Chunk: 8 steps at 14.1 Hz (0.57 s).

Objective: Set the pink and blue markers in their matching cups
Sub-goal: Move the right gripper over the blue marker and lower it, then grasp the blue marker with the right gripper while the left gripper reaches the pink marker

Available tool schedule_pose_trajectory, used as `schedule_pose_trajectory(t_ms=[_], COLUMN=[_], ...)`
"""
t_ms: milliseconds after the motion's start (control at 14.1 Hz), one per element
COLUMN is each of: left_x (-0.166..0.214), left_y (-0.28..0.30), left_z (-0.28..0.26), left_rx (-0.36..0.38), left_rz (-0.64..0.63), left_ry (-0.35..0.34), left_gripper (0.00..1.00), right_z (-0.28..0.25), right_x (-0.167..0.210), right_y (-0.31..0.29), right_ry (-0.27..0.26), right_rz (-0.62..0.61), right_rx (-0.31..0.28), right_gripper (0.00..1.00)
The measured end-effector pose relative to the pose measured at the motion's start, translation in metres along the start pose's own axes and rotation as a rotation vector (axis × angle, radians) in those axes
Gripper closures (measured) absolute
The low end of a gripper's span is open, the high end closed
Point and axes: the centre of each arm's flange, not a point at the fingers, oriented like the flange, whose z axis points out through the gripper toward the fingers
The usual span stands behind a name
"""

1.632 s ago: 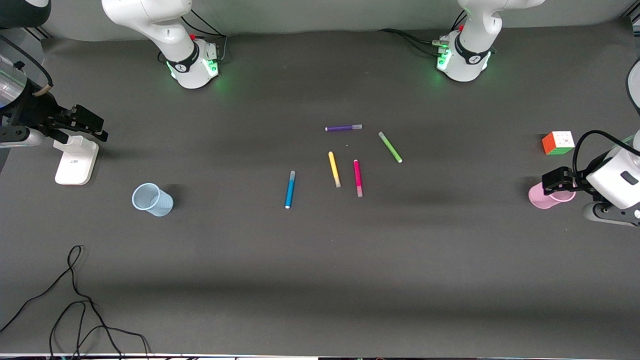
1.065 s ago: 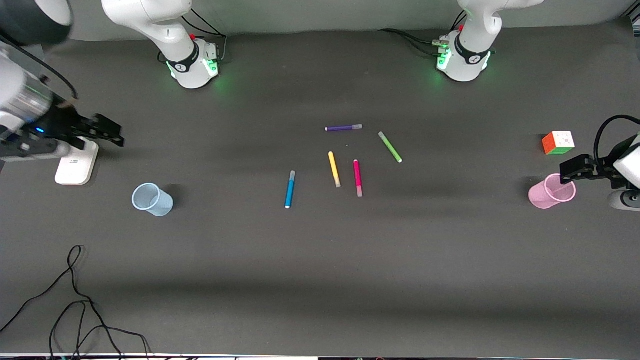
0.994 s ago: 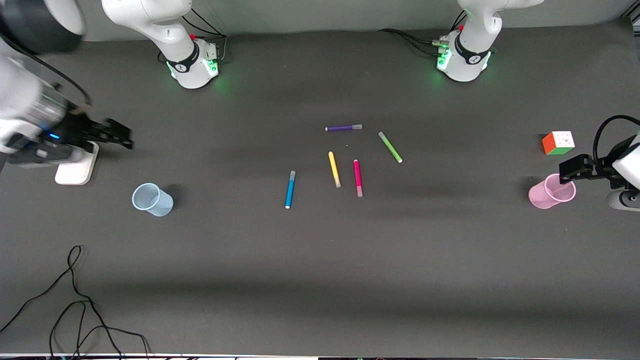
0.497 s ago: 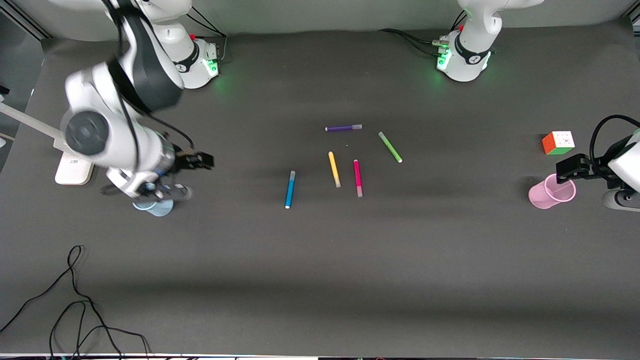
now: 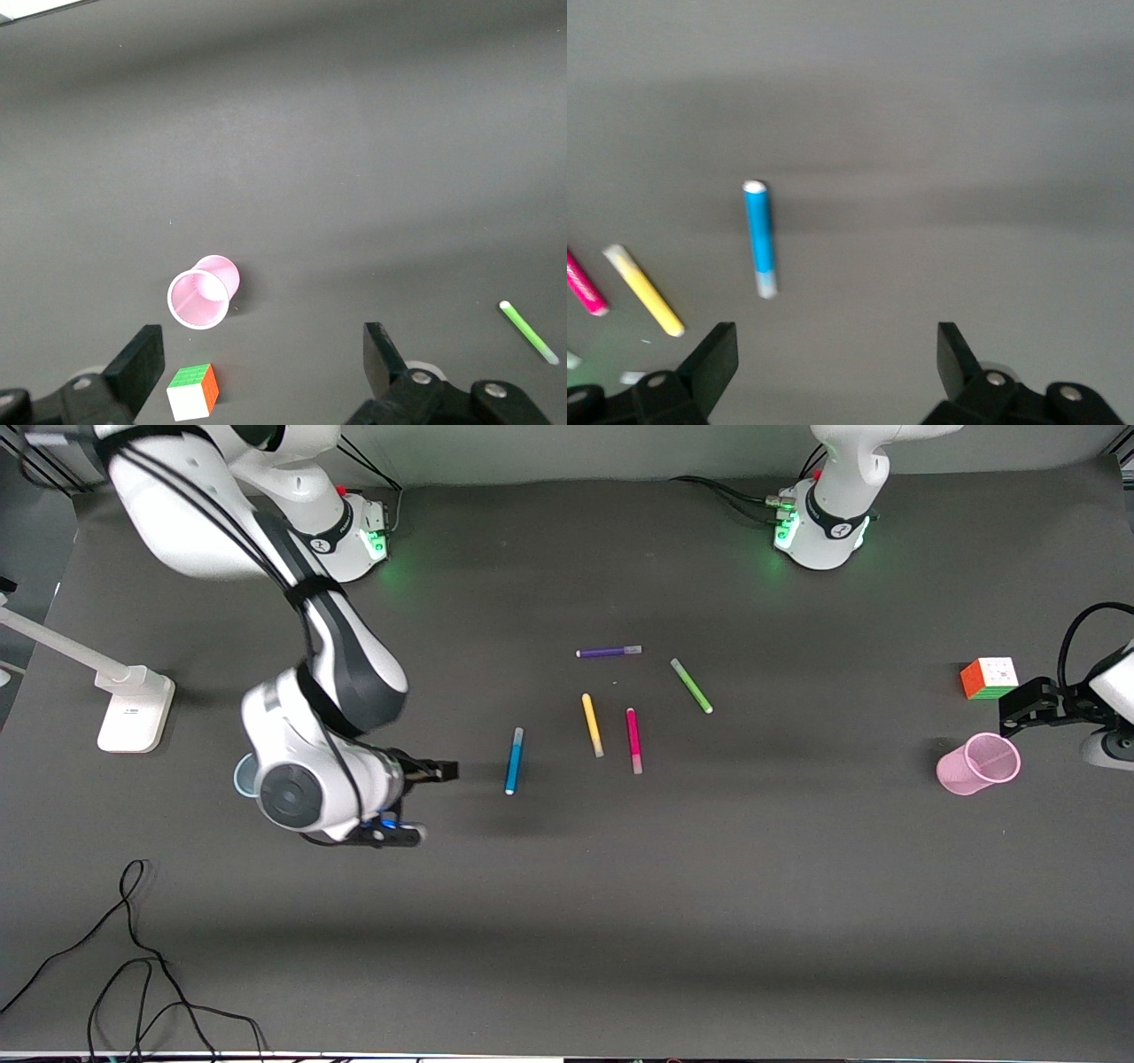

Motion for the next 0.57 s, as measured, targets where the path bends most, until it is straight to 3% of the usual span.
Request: schedule_pose_trajectory(t_ms=[213,568], left_x=[-0.008,-0.009], left_y=[0.001,-0.001], left_z=[0.015,0.018], left_rx=[-0.007,-0.011], left_rz=[-0.003,-0.006], left_ry=[-0.016,-0.019], left_gripper=[0.0,0.0], right_z=[0.04,0.089], right_x=[0.015,0.023], right_y=[-0.041,-0.05], right_ry=[0.014,-0.041], right_rz=[0.067,0.143], right_rx=[0.072,0.059], right_gripper=[0.0,0.02])
